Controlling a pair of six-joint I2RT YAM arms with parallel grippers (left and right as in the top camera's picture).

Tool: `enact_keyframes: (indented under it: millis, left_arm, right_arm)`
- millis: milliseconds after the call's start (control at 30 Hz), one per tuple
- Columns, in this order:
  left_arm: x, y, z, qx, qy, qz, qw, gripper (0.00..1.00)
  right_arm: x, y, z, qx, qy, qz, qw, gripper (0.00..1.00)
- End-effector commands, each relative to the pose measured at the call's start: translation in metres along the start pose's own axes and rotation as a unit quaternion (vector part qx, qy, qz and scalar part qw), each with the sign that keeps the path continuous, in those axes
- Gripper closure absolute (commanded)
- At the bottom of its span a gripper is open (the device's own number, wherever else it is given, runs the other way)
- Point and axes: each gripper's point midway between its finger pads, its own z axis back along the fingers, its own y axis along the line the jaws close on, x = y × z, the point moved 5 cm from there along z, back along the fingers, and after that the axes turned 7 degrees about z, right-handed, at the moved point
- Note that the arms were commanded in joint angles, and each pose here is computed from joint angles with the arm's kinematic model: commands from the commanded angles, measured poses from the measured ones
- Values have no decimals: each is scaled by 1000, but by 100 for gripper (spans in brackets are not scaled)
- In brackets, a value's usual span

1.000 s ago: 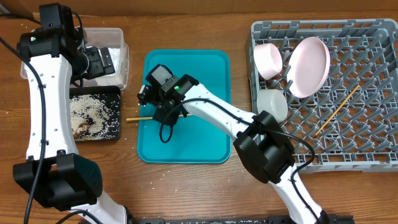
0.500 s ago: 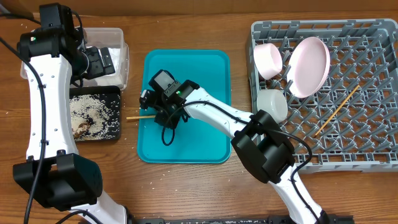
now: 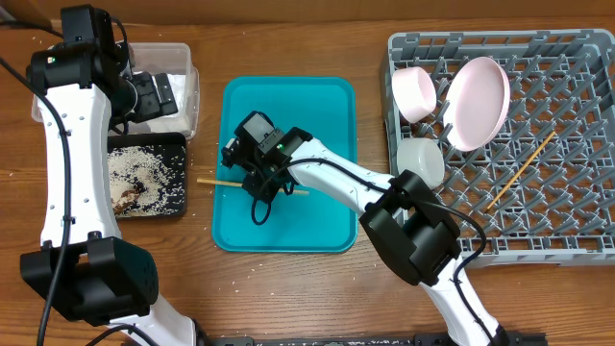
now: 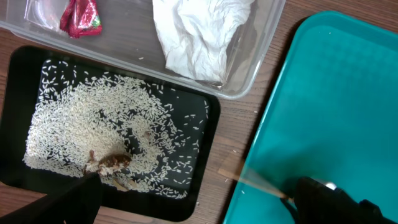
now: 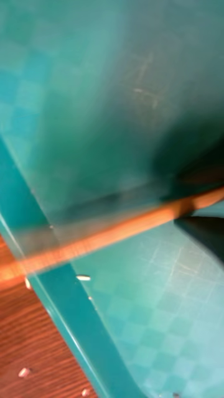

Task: Sort waste into correct bins and load items into the dishwasher
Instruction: 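Carry the chopstick to the dish rack and insert it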

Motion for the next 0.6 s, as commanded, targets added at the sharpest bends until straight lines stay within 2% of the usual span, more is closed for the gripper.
enact_keyframes:
  millis: [0, 67, 300, 433, 567]
  left_arm:
    - [0, 0, 1, 2, -2, -12, 1000, 0]
    - [0, 0, 1, 2, -2, -12, 1000, 1]
    - [0, 0, 1, 2, -2, -12, 1000, 0]
    - [0, 0, 1, 2, -2, -12, 1000, 0]
    - [0, 0, 1, 2, -2, -12, 1000, 0]
  right_arm:
    - [-20, -5, -10, -15, 35, -80, 996, 93]
    - [-22, -10, -7, -27, 41, -106, 993, 96]
    - [-14, -25, 33, -32, 57, -179, 982, 96]
    - [8, -43, 104, -48, 25, -260, 964, 96]
    - [14, -70, 200, -84, -30, -343, 935, 96]
